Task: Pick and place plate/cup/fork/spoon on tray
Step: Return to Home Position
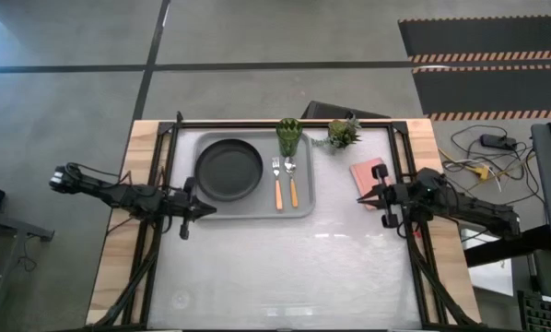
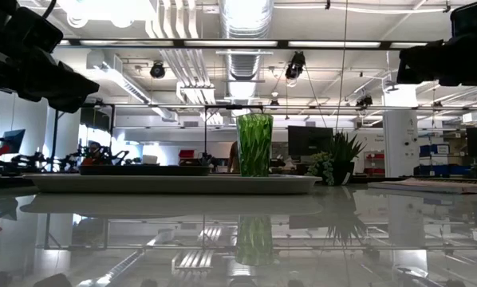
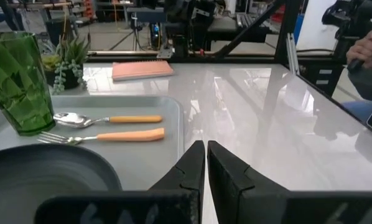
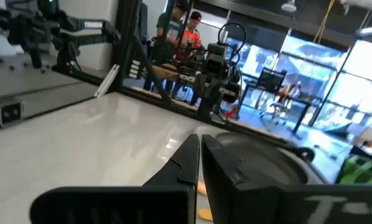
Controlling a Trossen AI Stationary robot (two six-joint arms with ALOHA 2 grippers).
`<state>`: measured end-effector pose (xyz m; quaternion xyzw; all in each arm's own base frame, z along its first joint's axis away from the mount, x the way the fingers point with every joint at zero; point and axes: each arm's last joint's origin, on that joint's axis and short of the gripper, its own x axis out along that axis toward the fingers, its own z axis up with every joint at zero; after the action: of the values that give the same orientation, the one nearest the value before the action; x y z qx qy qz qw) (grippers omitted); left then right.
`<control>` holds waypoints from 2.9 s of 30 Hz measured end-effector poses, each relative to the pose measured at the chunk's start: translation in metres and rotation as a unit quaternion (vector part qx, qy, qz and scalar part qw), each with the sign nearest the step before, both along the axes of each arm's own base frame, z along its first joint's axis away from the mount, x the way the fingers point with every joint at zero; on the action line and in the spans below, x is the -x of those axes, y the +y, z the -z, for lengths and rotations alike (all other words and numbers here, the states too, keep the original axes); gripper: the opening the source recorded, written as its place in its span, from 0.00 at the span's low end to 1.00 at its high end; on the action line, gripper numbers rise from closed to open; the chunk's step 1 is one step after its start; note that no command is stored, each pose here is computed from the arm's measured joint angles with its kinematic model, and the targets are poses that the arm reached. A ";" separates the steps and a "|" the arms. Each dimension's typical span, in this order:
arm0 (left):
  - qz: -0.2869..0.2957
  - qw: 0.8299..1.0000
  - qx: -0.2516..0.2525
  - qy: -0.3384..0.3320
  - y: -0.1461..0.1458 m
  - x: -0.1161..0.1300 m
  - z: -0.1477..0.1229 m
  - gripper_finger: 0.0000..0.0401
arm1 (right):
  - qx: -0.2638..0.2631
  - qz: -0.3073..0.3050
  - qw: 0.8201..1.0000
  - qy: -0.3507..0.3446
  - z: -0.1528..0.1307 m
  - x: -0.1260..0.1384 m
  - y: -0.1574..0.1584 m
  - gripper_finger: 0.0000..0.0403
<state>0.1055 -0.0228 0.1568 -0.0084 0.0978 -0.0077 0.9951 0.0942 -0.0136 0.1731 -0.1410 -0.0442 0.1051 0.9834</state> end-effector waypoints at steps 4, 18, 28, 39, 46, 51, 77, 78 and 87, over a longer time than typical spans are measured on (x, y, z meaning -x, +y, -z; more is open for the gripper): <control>0.000 1.000 -0.003 0.009 0.000 -0.001 0.002 0.00 | 0.020 0.005 1.000 -0.002 0.000 0.000 0.000 0.02; 0.000 0.999 -0.012 0.042 -0.001 -0.004 0.008 0.00 | -0.016 0.009 1.000 0.016 0.002 -0.002 -0.001 0.02; 0.000 0.998 -0.018 0.063 -0.002 -0.006 0.012 0.00 | -0.016 0.009 1.000 0.017 0.003 -0.002 -0.001 0.02; 0.000 0.996 -0.024 0.082 -0.002 -0.007 0.016 0.00 | -0.016 0.009 1.000 0.017 0.003 -0.002 -0.001 0.02; 0.000 0.995 -0.027 0.092 -0.002 -0.008 0.018 0.00 | -0.016 0.009 1.000 0.017 0.003 -0.002 -0.001 0.02; 0.000 0.995 -0.029 0.098 -0.003 -0.009 0.019 0.00 | -0.016 0.009 1.000 0.017 0.003 -0.002 -0.001 0.02; 0.000 0.992 -0.036 0.124 -0.003 -0.010 0.024 0.00 | -0.016 0.009 1.000 0.018 0.003 -0.002 -0.001 0.02; 0.000 0.992 -0.036 0.125 -0.003 -0.010 0.024 0.00 | -0.016 0.009 1.000 0.018 0.003 -0.002 -0.001 0.02; 0.000 0.991 -0.037 0.127 -0.003 -0.011 0.025 0.00 | -0.016 0.009 1.000 0.018 0.003 -0.002 -0.001 0.02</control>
<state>0.1161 -0.0259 0.1318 0.0275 0.2239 -0.0029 0.9742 0.0960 -0.0148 0.1699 -0.1233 -0.0271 0.0981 0.9871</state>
